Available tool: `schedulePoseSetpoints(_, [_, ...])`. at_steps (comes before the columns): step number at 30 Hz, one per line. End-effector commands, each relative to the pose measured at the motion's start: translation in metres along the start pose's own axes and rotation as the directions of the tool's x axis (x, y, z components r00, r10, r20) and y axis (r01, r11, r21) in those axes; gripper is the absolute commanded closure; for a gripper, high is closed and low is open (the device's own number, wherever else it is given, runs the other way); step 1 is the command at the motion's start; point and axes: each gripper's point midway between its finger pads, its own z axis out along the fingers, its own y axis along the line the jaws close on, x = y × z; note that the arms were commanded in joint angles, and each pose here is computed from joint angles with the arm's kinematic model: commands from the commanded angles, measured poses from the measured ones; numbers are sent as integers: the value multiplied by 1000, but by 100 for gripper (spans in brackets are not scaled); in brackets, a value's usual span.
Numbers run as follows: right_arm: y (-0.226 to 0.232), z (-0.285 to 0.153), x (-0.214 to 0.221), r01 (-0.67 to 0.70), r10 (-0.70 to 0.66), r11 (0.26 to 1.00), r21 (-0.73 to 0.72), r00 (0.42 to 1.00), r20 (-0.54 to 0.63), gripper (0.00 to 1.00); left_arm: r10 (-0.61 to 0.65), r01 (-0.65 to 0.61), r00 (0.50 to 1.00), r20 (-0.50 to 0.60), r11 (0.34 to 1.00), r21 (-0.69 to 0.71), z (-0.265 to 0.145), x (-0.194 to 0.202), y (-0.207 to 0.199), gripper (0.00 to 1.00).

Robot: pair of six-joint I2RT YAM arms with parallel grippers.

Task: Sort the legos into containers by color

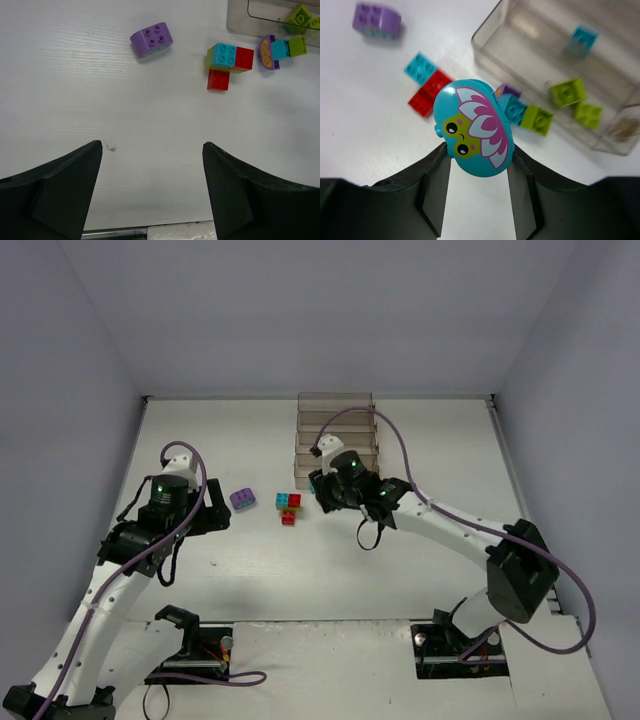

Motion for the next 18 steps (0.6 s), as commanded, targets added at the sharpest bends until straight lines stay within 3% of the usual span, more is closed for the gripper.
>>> schedulePoseSetpoints(1, [-29, -35, -72, 28, -38, 998, 57, 983, 180, 100, 8, -9, 999, 41, 1000, 17, 1, -13, -6, 25])
schedulePoseSetpoints(10, [-110, -39, -119, 68, -92, 992, 107, 966, 242, 100, 23, -23, 999, 35, 1000, 17, 6, -16, -8, 25])
schedulePoseSetpoints(18, [-154, 22, -113, 142, -156, 985, 98, 977, 144, 99, 28, -28, 999, 18, 999, 15, 16, -19, -11, 25])
